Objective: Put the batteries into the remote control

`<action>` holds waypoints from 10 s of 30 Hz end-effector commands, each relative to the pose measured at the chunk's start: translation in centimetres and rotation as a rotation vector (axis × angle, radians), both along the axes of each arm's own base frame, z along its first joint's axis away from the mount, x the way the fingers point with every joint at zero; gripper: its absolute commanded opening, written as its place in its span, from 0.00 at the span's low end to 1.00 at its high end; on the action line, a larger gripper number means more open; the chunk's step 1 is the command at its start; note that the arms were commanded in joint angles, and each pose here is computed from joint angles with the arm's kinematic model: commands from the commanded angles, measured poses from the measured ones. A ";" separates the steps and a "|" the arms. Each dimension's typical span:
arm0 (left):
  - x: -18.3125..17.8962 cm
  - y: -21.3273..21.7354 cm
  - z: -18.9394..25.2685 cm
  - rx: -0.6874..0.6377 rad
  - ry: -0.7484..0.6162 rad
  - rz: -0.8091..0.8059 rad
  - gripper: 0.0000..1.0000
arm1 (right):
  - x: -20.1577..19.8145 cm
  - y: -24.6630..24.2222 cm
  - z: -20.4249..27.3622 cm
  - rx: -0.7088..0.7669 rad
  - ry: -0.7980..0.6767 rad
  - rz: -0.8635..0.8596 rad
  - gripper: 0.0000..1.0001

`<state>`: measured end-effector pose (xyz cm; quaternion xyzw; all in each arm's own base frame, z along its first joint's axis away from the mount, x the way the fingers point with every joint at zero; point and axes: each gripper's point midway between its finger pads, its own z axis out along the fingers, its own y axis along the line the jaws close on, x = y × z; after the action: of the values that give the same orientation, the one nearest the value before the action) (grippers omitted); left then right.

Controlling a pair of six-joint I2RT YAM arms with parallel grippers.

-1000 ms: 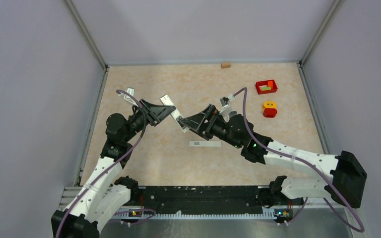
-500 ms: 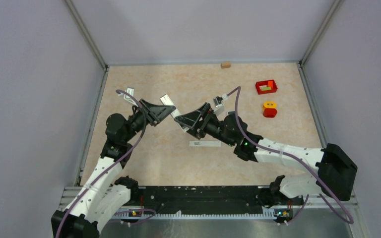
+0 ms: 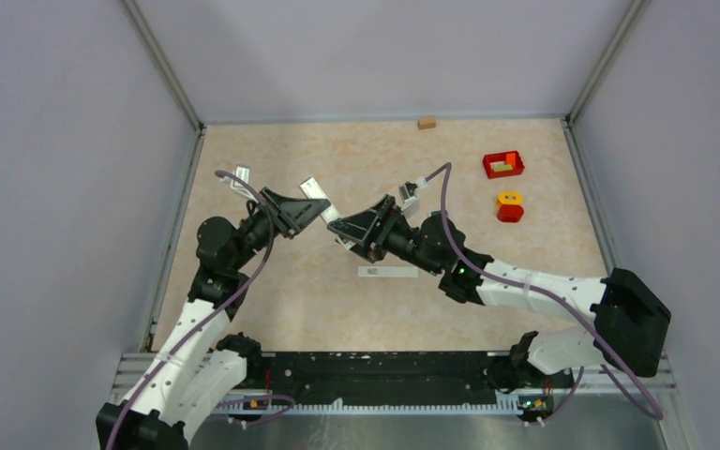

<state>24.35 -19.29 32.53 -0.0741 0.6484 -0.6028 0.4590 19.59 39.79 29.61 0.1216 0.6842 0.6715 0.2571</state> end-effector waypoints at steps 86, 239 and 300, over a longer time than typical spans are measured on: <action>2.3 6.1 -9.3 0.310 0.199 0.379 0.91 | 4.6 4.5 -10.2 -0.859 -1.080 0.449 0.15; -1.7 -6.8 -6.3 0.263 0.156 -0.372 0.00 | 3.2 -10.9 -3.1 -0.236 -0.376 0.037 0.94; 2.6 2.2 -9.4 0.570 0.317 0.117 0.99 | 3.8 -10.0 -8.1 -0.411 -0.210 0.140 0.00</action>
<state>24.18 -21.64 28.53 0.0053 0.7779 -0.5118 0.3646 21.26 29.27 25.67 -0.0560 0.7157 0.6160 0.3244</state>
